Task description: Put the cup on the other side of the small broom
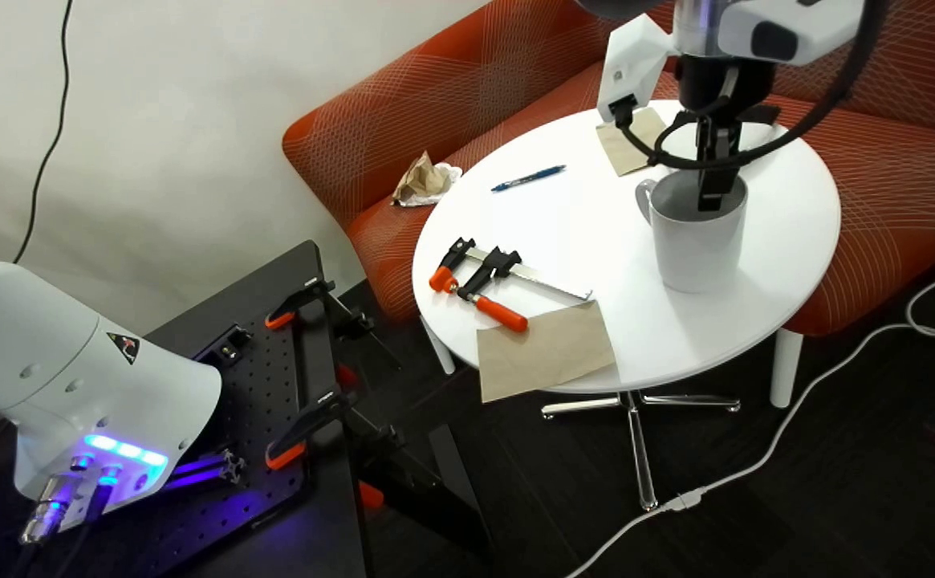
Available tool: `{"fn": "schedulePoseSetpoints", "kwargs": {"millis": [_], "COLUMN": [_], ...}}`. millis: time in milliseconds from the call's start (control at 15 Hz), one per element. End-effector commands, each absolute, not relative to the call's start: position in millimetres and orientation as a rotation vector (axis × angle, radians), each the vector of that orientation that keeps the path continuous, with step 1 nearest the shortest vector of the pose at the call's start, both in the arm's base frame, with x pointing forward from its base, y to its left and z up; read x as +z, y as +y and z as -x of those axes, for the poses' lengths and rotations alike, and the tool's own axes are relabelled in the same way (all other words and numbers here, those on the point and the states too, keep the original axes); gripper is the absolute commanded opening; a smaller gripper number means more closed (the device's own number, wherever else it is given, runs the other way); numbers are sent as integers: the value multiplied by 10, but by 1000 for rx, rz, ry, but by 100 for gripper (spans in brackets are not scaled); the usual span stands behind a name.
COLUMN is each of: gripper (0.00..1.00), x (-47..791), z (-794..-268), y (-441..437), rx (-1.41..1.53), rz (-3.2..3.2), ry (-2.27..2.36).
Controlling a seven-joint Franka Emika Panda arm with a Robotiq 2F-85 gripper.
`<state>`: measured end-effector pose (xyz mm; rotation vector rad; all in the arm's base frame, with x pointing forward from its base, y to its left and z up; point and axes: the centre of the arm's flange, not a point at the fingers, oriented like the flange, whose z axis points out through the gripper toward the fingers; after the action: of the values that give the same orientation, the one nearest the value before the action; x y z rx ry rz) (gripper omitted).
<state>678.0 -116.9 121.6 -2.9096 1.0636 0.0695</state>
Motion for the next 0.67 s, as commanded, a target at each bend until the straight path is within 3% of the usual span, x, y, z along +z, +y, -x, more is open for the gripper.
{"fn": "schedulePoseSetpoints", "kwargs": {"millis": [0, 600], "gripper": [1, 3], "x": [1268, 1613], "z": [-6853, -6637], "y": [-1118, -1002], "rx": [108, 173], "rz": [2943, 2993], "ry": [1071, 1010]}}
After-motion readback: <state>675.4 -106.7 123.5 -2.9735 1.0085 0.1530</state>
